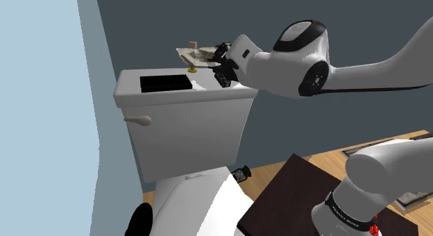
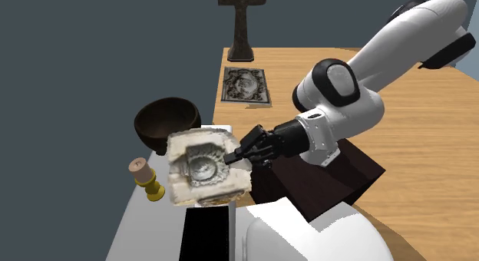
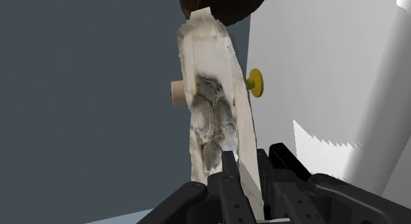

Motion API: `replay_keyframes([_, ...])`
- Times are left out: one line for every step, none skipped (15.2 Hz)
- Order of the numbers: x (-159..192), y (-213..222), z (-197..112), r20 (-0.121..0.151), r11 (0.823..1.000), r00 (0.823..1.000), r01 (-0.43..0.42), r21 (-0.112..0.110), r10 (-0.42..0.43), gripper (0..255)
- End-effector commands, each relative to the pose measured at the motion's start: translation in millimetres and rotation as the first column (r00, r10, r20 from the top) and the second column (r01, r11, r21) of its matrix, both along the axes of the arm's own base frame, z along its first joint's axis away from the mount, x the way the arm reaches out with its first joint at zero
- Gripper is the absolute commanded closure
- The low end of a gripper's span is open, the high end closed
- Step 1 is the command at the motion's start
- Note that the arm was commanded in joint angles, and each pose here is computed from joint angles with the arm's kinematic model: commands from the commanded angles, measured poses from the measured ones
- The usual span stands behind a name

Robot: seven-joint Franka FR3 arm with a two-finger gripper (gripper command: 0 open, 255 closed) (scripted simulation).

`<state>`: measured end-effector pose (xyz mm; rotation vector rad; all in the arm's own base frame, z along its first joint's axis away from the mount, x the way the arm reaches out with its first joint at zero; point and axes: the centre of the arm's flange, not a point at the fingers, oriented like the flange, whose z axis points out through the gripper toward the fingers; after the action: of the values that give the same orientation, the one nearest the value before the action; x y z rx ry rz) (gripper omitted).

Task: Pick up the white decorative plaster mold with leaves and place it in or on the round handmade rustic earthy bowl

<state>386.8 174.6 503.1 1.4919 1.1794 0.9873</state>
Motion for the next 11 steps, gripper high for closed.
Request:
replay_keyframes([0.1, -0.6, 12.1, 0.001, 1.0, 1.0, 0.0, 0.0, 0.0, 255])
replay_keyframes([0.1, -0.6, 17.4, 0.001, 1.0, 1.0, 0.0, 0.0, 0.0, 255])
replay_keyframes([0.1, -0.6, 22.7, 0.001, 1.0, 1.0, 0.0, 0.0, 0.0, 255])
replay_keyframes([0.1, -0.6, 28.0, 0.001, 1.0, 1.0, 0.0, 0.0, 0.0, 255])
replay_keyframes([0.1, -0.6, 33.3, 0.001, 1.0, 1.0, 0.0, 0.0, 0.0, 255])
replay_keyframes([0.1, -0.6, 38.5, 0.001, 1.0, 1.0, 0.0, 0.0, 0.0, 255])
replay_keyframes([0.1, -0.6, 43.8, 0.001, 1.0, 1.0, 0.0, 0.0, 0.0, 255])
replay_keyframes([0.1, -0.6, 49.1, 0.001, 1.0, 1.0, 0.0, 0.0, 0.0, 255])
replay_keyframes([0.1, -0.6, 54.4, 0.001, 1.0, 1.0, 0.0, 0.0, 0.0, 255])
replay_keyframes([0.1, -0.6, 59.7, 0.001, 1.0, 1.0, 0.0, 0.0, 0.0, 255])
replay_keyframes([0.1, -0.6, 64.9, 0.001, 1.0, 1.0, 0.0, 0.0, 0.0, 255])
